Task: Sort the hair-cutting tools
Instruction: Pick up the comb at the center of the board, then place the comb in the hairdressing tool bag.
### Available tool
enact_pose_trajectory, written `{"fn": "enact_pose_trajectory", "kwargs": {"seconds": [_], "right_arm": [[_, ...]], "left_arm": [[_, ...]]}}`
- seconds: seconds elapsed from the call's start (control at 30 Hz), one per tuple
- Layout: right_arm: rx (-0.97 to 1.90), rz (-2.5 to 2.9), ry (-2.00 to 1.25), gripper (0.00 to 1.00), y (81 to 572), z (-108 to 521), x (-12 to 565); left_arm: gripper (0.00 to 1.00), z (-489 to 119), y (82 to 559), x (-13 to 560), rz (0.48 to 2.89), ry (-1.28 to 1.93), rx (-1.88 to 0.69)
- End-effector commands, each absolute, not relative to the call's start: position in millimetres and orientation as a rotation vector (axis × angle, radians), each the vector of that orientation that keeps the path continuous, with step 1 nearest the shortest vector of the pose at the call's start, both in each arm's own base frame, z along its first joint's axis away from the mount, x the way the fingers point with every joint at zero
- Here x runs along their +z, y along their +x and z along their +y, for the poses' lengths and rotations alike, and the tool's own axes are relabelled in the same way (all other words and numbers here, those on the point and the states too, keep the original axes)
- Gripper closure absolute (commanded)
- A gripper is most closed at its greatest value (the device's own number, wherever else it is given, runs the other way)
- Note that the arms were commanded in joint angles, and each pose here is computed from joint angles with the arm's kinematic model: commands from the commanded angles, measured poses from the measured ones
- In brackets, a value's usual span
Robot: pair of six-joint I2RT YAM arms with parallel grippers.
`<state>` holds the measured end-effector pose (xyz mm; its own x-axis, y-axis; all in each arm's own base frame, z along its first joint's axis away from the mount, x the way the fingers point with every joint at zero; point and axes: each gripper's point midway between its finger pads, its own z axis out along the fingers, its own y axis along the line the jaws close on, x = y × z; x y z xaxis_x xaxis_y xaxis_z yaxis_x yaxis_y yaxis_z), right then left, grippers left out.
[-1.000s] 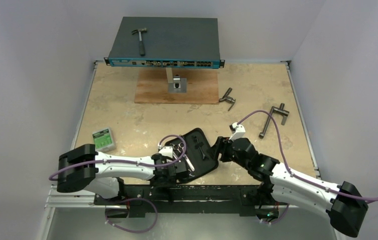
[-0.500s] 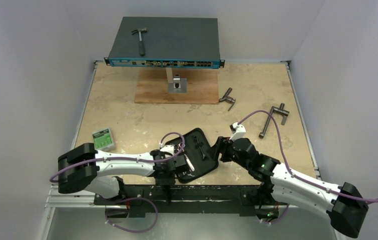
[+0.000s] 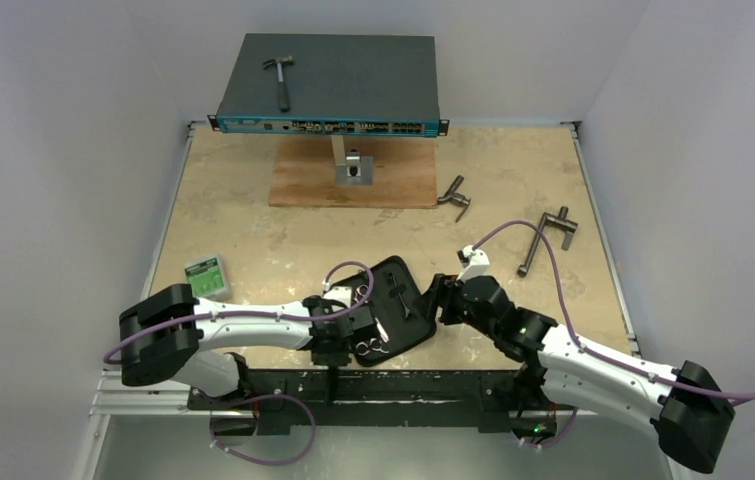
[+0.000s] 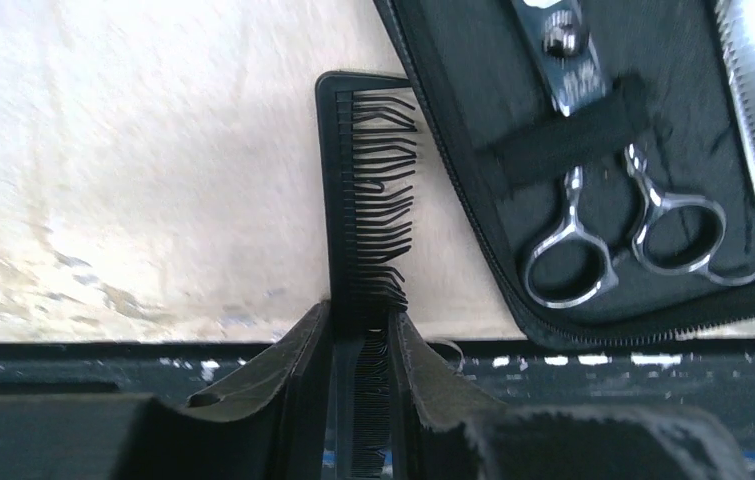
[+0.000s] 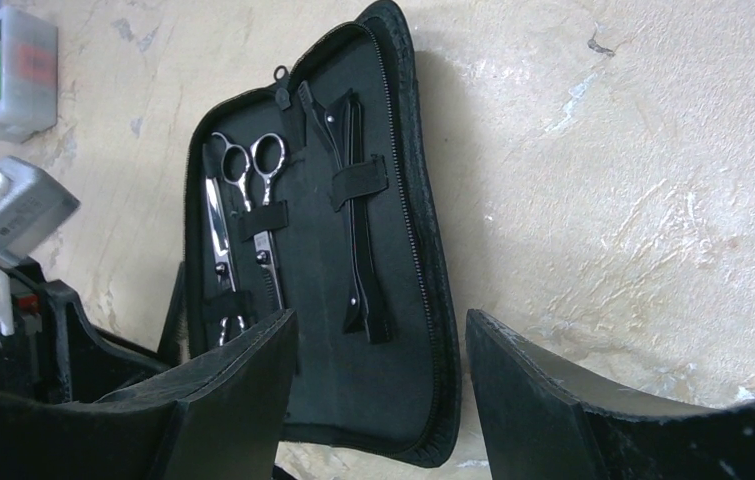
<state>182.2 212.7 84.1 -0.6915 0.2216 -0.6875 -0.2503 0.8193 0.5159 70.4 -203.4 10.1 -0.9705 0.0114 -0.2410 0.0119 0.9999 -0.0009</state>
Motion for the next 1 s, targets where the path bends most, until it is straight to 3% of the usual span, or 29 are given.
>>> {"fn": "enact_pose_trajectory", "kwargs": {"seconds": [0.0,0.47,0.67,0.83,0.97], "right_arm": [[0.772,2.167,-0.028,0.38,189,217,96],[0.767,2.146,-0.021,0.38,194,219,104],[0.762,2.127,0.017,0.37,196,214,109],[0.73,2.118,0.052,0.37,198,206,110],[0.726,2.097,0.116,0.37,200,200,113]], "left_arm": [[1.0,-187,100,22,2.738,0.002,0.061],[1.0,-182,116,99,2.575,-0.089,-0.115],[1.0,-236,144,132,2.49,-0.116,-0.322],[1.0,-291,166,122,2.527,-0.151,-0.481],[1.0,-322,182,103,2.578,-0.125,-0.464]]}}
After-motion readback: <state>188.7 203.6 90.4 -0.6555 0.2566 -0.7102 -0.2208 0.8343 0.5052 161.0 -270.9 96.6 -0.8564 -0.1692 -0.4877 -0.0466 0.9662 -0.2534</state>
